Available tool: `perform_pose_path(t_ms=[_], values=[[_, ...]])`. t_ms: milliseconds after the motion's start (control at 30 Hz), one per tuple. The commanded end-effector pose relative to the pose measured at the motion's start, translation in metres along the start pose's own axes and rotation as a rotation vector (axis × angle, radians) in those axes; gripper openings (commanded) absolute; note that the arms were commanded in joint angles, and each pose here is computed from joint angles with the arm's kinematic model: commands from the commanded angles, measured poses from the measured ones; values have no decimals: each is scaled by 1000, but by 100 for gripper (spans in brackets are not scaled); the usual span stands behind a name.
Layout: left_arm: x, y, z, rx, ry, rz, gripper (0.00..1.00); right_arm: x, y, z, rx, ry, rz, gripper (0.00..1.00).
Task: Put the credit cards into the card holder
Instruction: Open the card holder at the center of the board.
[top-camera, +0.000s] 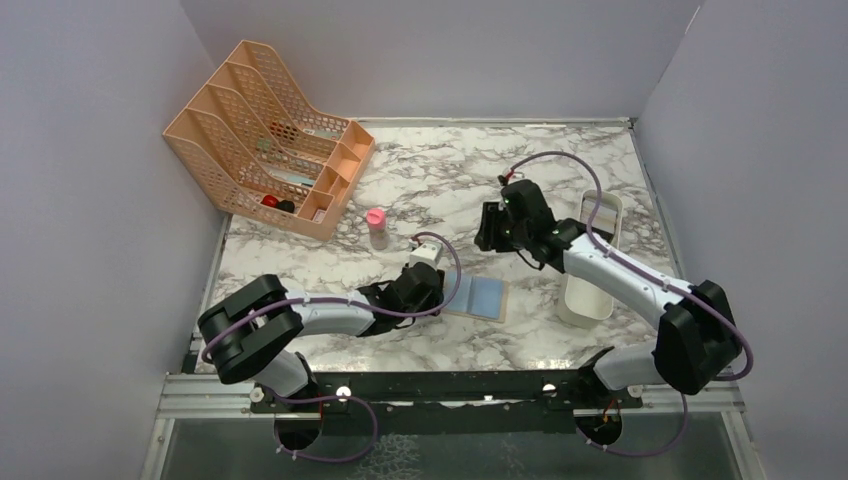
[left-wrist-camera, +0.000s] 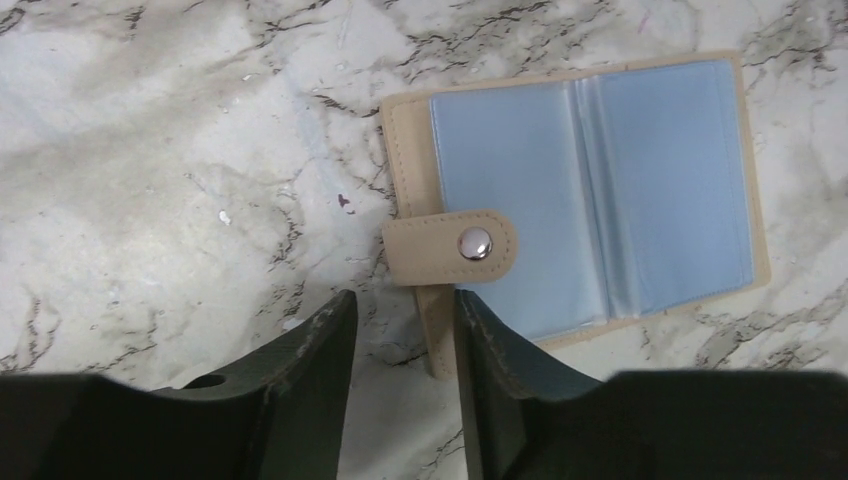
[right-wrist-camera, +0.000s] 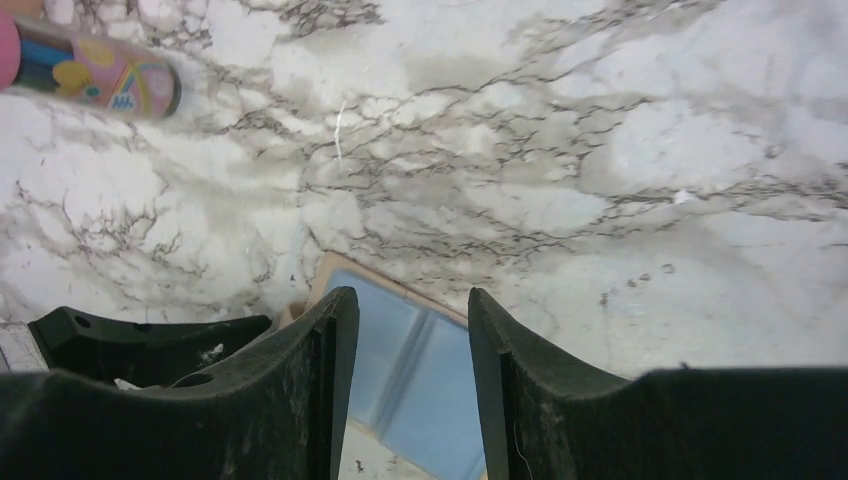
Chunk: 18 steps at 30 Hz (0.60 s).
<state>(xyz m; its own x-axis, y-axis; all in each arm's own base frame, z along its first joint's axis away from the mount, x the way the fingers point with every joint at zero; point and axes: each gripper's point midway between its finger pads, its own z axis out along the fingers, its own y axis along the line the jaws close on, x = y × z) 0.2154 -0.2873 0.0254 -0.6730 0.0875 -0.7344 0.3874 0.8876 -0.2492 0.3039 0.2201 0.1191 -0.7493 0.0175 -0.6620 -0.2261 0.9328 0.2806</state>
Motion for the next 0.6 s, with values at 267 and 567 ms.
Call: perform_pose_path(t_ms=[267,567], values=[[2,-18,-7,126,52,-81,62,50,17,3,-200,105,101,42],[0,-30,-5,177,53,-139,60,72,10,14,-191,158,103,36]])
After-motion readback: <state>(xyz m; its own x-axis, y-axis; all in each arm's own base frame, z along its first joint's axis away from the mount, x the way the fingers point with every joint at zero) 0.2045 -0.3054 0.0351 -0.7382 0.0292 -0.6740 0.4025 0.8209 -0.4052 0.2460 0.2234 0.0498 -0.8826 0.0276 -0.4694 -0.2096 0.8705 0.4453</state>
